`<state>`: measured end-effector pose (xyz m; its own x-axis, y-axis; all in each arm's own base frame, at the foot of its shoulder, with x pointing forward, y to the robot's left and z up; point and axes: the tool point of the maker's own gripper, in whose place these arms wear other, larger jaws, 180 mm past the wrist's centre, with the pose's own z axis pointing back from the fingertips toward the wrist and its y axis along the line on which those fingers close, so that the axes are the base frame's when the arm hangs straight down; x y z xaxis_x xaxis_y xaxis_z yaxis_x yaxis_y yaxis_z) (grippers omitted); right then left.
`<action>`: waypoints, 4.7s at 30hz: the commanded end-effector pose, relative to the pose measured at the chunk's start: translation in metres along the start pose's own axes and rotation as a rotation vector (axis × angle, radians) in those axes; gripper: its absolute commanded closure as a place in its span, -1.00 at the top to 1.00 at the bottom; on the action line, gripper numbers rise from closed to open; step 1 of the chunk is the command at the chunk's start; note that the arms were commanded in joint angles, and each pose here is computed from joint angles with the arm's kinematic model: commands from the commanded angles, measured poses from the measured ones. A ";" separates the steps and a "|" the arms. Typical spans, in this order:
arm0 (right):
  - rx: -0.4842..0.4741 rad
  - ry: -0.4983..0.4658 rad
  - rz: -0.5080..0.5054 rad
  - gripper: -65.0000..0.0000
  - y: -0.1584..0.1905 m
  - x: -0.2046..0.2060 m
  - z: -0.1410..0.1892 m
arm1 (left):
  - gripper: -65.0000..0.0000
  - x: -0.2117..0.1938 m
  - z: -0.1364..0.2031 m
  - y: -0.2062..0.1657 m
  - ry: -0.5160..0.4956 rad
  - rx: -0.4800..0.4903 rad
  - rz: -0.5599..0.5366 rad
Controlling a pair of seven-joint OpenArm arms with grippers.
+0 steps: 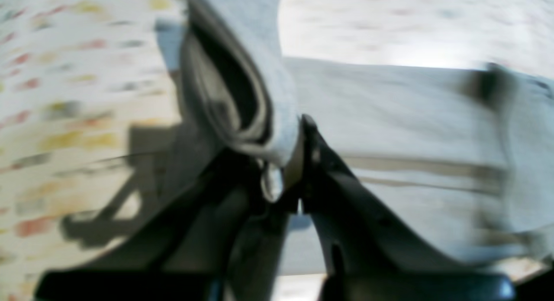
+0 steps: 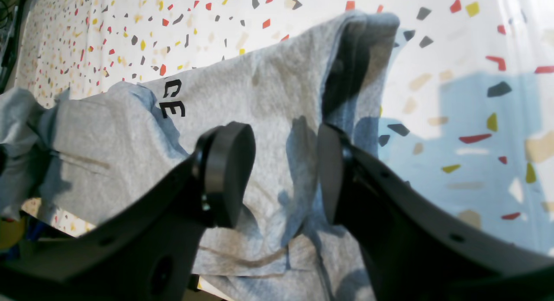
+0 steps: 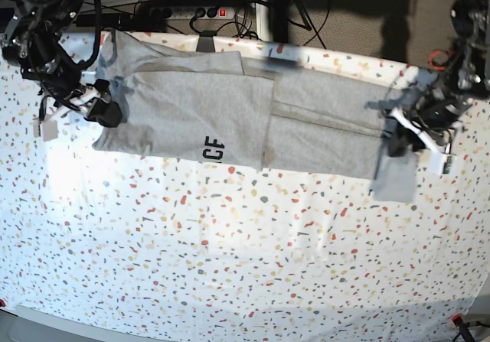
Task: Fold the T-shirt properly
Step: 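Grasp the other strip end with the left gripper and fold it toward the right gripper, then grasp the folded end with the right gripper and fold it over toward the left gripper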
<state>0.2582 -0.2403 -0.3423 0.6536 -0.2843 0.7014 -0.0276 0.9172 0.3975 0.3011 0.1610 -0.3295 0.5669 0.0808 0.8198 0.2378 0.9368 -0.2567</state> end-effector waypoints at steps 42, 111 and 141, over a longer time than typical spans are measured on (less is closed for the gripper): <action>-0.087 0.004 0.033 -0.13 -0.032 0.016 0.029 | -0.09 0.010 -0.034 -0.092 -0.105 0.036 -0.416; 0.266 -0.029 -0.163 -1.00 0.036 0.012 -0.027 | -0.11 -0.084 -0.055 -0.052 0.095 -0.019 -0.370; 0.748 0.018 0.233 -1.00 0.323 -0.019 -0.096 | -0.11 -0.083 -0.055 -0.064 0.077 -0.085 -0.388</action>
<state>0.3007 0.0855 -0.3040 0.6236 -0.0529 0.7799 -0.6392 0.5399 0.5477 0.2775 0.0766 -0.4168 0.5020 -0.3051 0.8093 0.5029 0.8642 0.0138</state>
